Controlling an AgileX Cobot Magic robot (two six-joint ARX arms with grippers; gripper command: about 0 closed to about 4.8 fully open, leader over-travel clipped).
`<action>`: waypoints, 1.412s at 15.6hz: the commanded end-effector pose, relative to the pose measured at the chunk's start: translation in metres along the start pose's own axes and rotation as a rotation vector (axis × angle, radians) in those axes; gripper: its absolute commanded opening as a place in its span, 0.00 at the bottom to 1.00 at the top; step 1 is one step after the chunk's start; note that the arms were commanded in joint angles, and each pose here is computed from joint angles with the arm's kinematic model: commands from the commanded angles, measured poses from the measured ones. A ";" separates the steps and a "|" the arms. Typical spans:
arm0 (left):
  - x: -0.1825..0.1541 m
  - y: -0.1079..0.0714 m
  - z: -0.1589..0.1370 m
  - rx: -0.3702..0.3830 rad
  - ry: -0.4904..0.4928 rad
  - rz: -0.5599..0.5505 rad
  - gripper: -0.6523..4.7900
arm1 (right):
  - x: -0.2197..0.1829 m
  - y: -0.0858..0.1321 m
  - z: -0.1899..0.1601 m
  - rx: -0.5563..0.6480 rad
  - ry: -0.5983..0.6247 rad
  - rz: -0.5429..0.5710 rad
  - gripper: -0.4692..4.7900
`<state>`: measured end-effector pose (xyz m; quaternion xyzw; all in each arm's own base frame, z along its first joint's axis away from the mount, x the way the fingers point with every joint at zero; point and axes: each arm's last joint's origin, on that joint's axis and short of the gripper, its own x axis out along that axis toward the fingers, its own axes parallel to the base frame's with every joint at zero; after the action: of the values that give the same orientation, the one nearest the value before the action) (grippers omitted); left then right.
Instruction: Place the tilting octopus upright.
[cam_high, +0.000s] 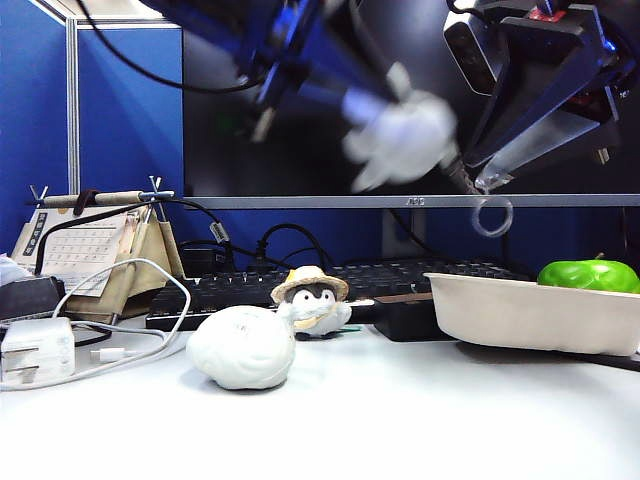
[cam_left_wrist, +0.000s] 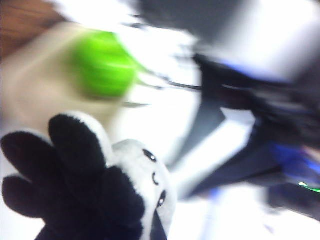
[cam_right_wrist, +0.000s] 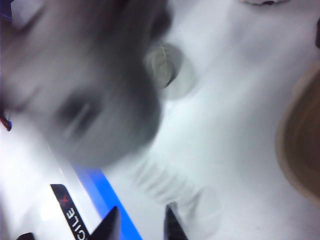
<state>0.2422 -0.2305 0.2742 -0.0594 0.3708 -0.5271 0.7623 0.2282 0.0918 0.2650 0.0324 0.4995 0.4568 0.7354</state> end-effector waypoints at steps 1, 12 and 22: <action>-0.002 0.005 -0.004 0.023 0.029 0.173 0.11 | -0.001 0.001 0.001 -0.010 -0.008 -0.014 0.47; -0.003 -0.005 -0.011 -0.049 0.128 -0.149 0.11 | -0.002 0.006 0.004 -0.028 -0.065 0.178 0.54; -0.003 -0.007 -0.006 -0.021 0.099 -0.217 0.11 | -0.001 0.006 0.004 -0.027 -0.065 0.190 0.09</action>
<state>0.2318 -0.2279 0.2683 -0.0787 0.4272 -0.5896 0.6810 0.2269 0.0961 0.2700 0.0892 0.4680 0.5305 0.7012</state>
